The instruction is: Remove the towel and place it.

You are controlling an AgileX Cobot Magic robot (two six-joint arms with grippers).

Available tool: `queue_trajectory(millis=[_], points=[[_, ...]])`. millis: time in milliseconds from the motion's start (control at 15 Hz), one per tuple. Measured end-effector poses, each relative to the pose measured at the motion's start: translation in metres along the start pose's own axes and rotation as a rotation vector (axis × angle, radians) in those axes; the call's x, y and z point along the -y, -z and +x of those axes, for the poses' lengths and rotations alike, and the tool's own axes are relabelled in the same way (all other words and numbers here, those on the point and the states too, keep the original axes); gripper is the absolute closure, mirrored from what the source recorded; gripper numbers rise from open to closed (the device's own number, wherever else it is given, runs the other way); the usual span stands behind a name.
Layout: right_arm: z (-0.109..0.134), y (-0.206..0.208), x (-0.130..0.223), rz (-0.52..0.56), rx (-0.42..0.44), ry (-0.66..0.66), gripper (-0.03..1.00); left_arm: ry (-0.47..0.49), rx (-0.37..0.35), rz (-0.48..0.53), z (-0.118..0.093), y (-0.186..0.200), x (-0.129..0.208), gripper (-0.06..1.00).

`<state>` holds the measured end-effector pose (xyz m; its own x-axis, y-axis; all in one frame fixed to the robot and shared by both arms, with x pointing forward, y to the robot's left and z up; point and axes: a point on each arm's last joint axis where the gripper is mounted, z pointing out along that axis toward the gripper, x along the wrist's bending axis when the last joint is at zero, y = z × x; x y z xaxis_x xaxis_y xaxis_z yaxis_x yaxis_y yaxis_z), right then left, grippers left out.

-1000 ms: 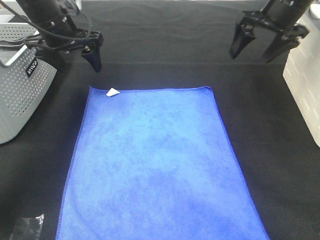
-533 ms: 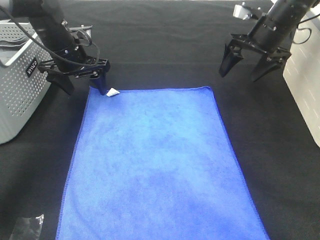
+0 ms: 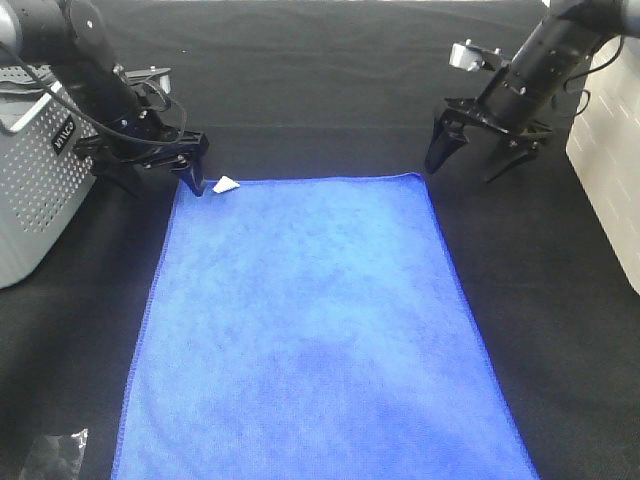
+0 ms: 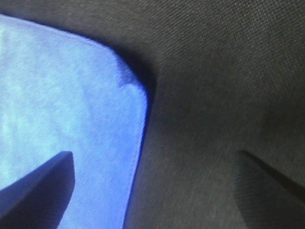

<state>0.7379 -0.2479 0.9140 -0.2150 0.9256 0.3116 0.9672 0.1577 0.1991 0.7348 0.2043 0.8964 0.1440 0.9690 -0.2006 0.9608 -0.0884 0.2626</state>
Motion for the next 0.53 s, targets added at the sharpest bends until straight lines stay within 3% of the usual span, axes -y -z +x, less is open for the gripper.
queue_trajectory(millis=[533], points=[[-0.012, -0.031, 0.0, 0.001, 0.006, -0.016, 0.13, -0.005, 0.009, 0.006, 0.003, -0.02, 0.002, 0.15]])
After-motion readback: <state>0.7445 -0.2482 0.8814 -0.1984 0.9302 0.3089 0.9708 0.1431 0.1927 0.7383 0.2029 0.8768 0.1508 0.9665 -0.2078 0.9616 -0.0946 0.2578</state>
